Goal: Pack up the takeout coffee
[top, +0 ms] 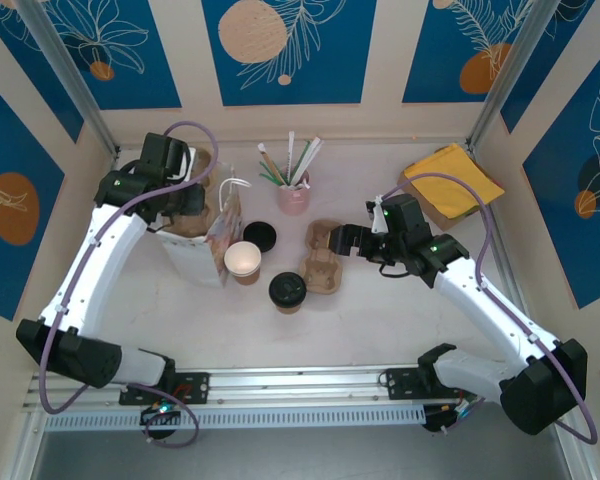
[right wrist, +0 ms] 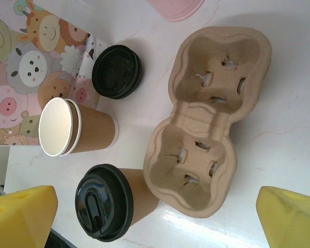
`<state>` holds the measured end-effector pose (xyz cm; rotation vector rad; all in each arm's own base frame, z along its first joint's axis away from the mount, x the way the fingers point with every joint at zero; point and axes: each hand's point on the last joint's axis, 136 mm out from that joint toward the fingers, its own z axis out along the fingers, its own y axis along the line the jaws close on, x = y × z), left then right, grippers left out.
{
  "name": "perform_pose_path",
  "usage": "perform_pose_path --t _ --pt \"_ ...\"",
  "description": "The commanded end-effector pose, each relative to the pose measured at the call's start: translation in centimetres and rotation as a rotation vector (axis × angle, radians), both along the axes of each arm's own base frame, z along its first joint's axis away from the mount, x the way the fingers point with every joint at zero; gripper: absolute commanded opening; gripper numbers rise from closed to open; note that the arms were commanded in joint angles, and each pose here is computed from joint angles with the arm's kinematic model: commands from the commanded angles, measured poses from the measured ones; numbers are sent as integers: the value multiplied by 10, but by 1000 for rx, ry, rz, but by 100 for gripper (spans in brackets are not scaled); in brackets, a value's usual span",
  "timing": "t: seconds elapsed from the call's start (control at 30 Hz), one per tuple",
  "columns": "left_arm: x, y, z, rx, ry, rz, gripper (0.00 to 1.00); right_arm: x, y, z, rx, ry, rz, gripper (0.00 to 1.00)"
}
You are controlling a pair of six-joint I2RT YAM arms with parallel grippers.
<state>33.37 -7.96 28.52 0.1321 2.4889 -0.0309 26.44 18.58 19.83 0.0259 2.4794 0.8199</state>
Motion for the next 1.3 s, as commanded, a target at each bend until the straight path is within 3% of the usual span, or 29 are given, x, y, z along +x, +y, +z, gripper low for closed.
perform_pose_path --t 0.0,0.47,0.93,1.27 --pt "-4 0 -1 -25 -3 -19 31 3 5 13 25 -34 29 99" --pt "-8 -1 -30 -26 113 -30 30 1 2 10 27 -29 22 99" --pt "-8 6 -57 0 128 -10 30 1 -2 10 26 -31 17 99" --pt "-14 7 -64 -1 204 -4 29 1 -2 11 32 -32 22 99"
